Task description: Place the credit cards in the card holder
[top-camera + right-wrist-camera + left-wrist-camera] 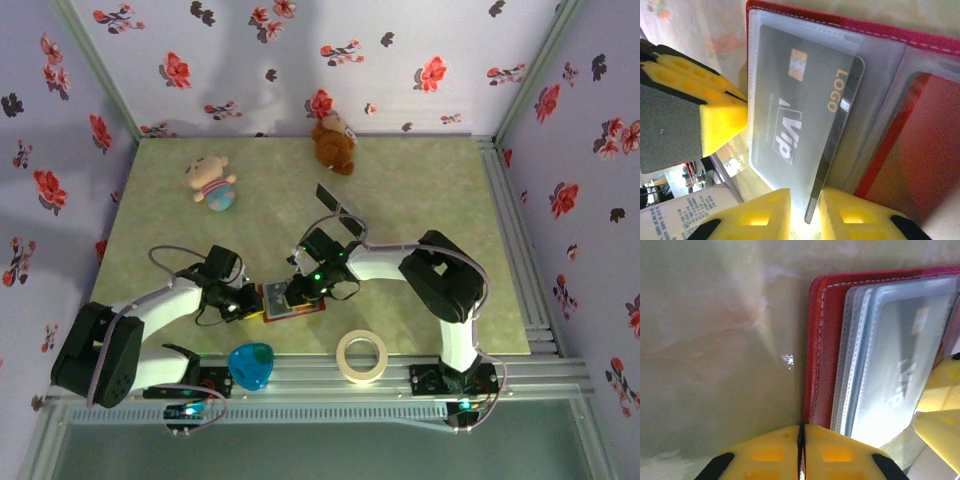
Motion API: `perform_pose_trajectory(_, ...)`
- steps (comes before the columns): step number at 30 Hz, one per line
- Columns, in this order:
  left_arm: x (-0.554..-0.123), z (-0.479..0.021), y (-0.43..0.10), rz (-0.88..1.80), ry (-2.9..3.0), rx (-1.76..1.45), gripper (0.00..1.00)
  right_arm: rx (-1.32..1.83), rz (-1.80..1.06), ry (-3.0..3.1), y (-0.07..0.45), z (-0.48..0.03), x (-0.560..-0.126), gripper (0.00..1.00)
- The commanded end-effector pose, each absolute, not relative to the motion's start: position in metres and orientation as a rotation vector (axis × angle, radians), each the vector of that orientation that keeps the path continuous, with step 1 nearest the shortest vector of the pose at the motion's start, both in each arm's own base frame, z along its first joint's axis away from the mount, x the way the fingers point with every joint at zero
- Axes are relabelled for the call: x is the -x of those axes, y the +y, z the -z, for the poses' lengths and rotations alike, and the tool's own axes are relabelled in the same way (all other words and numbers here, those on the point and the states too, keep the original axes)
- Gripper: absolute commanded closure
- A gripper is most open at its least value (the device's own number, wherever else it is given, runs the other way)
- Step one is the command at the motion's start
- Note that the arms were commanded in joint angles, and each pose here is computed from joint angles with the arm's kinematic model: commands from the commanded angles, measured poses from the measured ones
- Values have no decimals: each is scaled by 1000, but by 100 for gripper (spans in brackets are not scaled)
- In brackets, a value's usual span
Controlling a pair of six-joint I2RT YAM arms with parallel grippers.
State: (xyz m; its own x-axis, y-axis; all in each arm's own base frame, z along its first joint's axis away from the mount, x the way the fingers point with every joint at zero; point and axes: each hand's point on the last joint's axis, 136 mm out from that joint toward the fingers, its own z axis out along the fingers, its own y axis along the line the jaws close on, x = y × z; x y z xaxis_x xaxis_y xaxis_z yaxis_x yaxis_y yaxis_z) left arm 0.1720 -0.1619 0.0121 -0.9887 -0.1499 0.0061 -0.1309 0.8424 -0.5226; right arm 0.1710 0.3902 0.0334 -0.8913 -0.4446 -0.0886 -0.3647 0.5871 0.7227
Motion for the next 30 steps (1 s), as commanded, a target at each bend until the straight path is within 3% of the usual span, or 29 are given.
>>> perform_pose_trajectory(1, -171, -6, -160, 794, 3003, 201, 87, -770, 1127, -2768, 378, -45, -169, 74)
perform_pose_trajectory(5, -175, -9, -162, 816, 2972, 243, 87, -763, 1115, -2820, 371, -54, -175, 65)
perform_pose_trajectory(9, -177, -13, -162, 821, 2955, 236, 86, -756, 1080, -2871, 369, -52, -181, 63)
perform_pose_trajectory(23, -178, -20, -171, 886, 2954, 211, 86, -644, 1080, -2891, 390, -18, -196, 87)
perform_pose_trajectory(30, -183, -37, -177, 947, 2894, 204, 81, -617, 972, -2920, 382, 3, -196, 89)
